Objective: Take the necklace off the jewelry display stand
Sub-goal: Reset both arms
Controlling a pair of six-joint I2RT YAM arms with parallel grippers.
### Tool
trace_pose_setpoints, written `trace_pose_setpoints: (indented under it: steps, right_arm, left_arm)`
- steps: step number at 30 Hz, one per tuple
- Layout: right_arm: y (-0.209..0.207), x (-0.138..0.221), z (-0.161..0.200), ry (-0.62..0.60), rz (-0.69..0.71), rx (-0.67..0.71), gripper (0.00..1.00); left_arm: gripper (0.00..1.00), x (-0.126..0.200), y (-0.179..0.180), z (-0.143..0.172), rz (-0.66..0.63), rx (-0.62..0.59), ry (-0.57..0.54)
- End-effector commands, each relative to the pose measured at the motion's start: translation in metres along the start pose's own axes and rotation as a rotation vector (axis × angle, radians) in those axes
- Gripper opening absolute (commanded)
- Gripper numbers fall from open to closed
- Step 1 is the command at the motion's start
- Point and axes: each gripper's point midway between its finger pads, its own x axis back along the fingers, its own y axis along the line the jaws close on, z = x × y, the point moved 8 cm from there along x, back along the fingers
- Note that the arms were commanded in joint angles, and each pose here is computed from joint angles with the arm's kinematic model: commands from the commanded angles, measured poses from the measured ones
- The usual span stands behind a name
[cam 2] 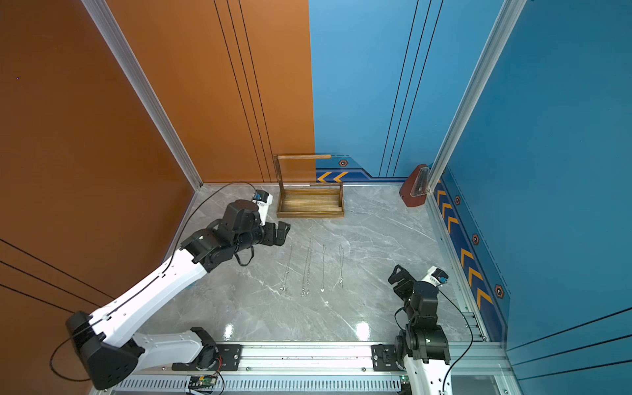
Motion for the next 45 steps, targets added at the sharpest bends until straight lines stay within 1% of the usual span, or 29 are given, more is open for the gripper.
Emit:
trace_pose_setpoints:
  steps: [1,3,5,9,10,12,14,16,17,20,22,24,27,29,32,33,34,36,38,40,42,43,45]
  right_arm:
    - [-0.009,0.005,-0.005,-0.044,0.098,0.029,1.0]
    - [-0.008,0.009,-0.014,-0.083,0.134,0.042,1.0]
    - [-0.004,0.015,-0.023,-0.119,0.141,0.051,1.0]
    - [0.017,0.019,-0.042,-0.175,0.059,0.084,1.0]
    - [0.024,0.018,-0.048,-0.184,0.033,0.087,1.0]
    - [0.035,0.013,-0.057,-0.188,0.014,0.091,0.99]
    - [0.047,0.003,-0.064,-0.172,0.016,0.12,0.98]
    - [0.062,-0.009,-0.07,-0.154,0.035,0.178,0.99]
    - [0.071,-0.013,-0.072,-0.149,0.034,0.212,0.99]
    - [0.101,-0.03,-0.07,-0.118,0.047,0.362,1.0]
    - [0.122,-0.041,-0.064,-0.108,0.035,0.468,1.0]
    - [0.14,-0.052,-0.058,-0.087,-0.009,0.553,1.0]
    - [0.154,-0.078,-0.045,-0.011,-0.075,0.657,1.0]
    - [0.152,-0.093,-0.041,0.008,-0.063,0.673,1.0]
    - [0.136,-0.12,-0.039,0.047,-0.043,0.658,1.0]
    - [0.127,-0.128,-0.039,0.062,-0.032,0.649,1.0]
    - [0.12,-0.133,-0.038,0.065,-0.021,0.65,1.0]
    - [0.101,-0.136,-0.037,0.009,0.03,0.692,1.0]
    - [0.088,-0.13,-0.034,-0.069,0.057,0.757,1.0]
    - [0.078,-0.125,-0.034,-0.11,0.084,0.783,1.0]
    - [0.068,-0.129,-0.035,-0.091,0.125,0.767,1.0]
    - [0.064,-0.132,-0.035,-0.076,0.127,0.749,1.0]
    - [0.055,-0.141,-0.031,-0.051,0.111,0.694,1.0]
  left_arm:
    - [0.98,0.014,0.032,-0.001,-0.091,0.078,-0.093]
    - [0.98,0.024,0.05,-0.001,-0.134,0.111,-0.128]
    - [0.99,0.033,0.068,-0.003,-0.167,0.148,-0.157]
    - [0.99,0.05,0.095,-0.004,-0.254,0.209,-0.243]
    - [0.98,0.048,0.102,0.002,-0.276,0.223,-0.249]
    - [0.99,0.052,0.114,0.003,-0.31,0.256,-0.293]
    - [0.98,0.056,0.124,0.004,-0.314,0.278,-0.35]
    - [0.98,0.059,0.132,0.007,-0.318,0.29,-0.42]
    - [0.98,0.064,0.134,0.003,-0.314,0.286,-0.487]
    - [0.98,0.07,0.142,0.007,-0.316,0.285,-0.641]
    - [0.98,0.069,0.151,0.01,-0.342,0.307,-0.701]
    - [0.99,0.063,0.159,0.007,-0.357,0.315,-0.688]
    - [0.99,0.047,0.168,0.001,-0.353,0.308,-0.65]
    - [0.98,0.028,0.177,0.002,-0.365,0.308,-0.607]
    - [0.98,-0.002,0.199,0.014,-0.454,0.264,-0.511]
    - [0.98,-0.011,0.212,0.024,-0.494,0.291,-0.478]
    - [0.98,-0.018,0.223,0.034,-0.507,0.315,-0.45]
    - [0.98,-0.031,0.244,0.059,-0.554,0.368,-0.403]
    - [0.98,-0.037,0.259,0.071,-0.592,0.397,-0.38]
    - [0.98,-0.044,0.267,0.082,-0.623,0.372,-0.325]
    - [0.98,-0.053,0.271,0.093,-0.648,0.325,-0.262]
    - [0.98,-0.056,0.272,0.098,-0.656,0.321,-0.241]
    - [0.98,-0.058,0.273,0.099,-0.635,0.337,-0.253]
